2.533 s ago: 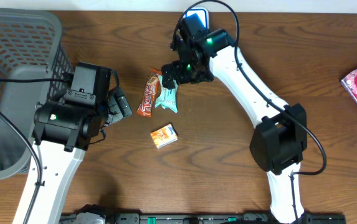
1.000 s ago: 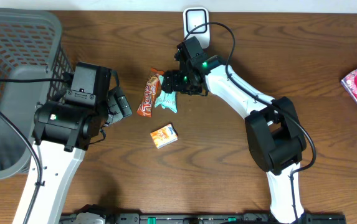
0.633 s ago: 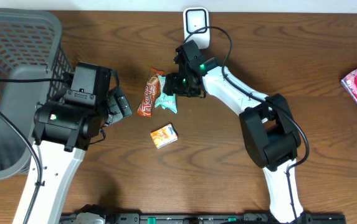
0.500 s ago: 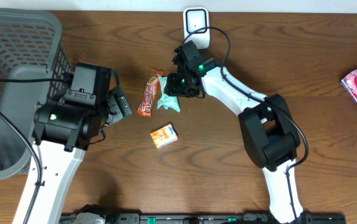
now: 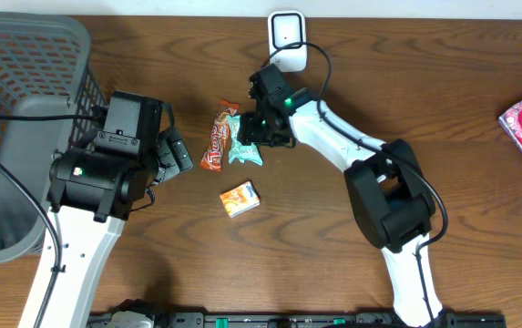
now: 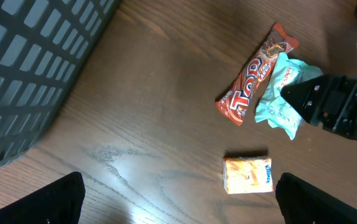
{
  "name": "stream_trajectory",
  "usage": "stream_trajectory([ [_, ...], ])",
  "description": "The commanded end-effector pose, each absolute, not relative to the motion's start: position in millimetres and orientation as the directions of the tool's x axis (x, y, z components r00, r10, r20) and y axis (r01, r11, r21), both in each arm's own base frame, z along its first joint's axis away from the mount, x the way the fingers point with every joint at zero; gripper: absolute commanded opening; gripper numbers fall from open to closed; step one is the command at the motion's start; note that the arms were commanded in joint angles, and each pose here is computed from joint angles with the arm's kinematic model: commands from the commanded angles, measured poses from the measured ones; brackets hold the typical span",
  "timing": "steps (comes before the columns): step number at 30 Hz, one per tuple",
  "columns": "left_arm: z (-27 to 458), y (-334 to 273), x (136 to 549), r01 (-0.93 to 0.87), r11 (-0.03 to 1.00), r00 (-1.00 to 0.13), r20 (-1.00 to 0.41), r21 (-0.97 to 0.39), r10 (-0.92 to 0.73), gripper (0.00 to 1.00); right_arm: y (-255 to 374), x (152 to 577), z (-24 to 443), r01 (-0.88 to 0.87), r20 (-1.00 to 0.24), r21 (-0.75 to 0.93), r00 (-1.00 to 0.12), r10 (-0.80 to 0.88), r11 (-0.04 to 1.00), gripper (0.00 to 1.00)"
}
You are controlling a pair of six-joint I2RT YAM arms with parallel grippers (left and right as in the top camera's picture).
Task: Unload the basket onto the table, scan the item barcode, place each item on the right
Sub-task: 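Lift the green packet and hold it over the white scanner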
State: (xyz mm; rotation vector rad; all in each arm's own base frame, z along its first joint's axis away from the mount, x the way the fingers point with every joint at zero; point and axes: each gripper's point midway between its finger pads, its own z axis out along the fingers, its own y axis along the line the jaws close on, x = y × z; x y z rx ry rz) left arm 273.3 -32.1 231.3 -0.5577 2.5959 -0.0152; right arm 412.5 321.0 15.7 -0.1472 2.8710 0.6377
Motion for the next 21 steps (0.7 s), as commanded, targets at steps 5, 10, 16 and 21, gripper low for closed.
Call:
stream_trajectory([
  [5, 234.7, -30.4, 274.3, -0.390, 0.914, -0.794, -0.462, -0.110, -0.394, 0.98, 330.1, 395.8, -2.8, -0.174, -0.222, 0.319, -0.969, -0.105, 0.932, 0.09],
  [10, 234.6, -30.4, 274.2, -0.390, 0.914, -0.795, -0.462, -0.109, -0.394, 0.98, 338.3, 390.9, 4.7, -0.173, -0.176, 0.409, -0.978, -0.108, 0.896, 0.01],
  [16, 234.6, -30.4, 274.2, -0.390, 0.914, -0.795, -0.462, -0.109, -0.394, 0.98, 350.6, 400.5, 57.3, -0.134, -0.077, 0.707, -0.991, -0.114, 0.695, 0.01],
  [21, 234.7, -30.4, 274.3, -0.390, 0.914, -0.794, -0.463, -0.109, -0.394, 0.98, 341.4, 403.1, 99.1, -0.075, -0.002, 0.876, -0.988, -0.153, 0.477, 0.01],
])
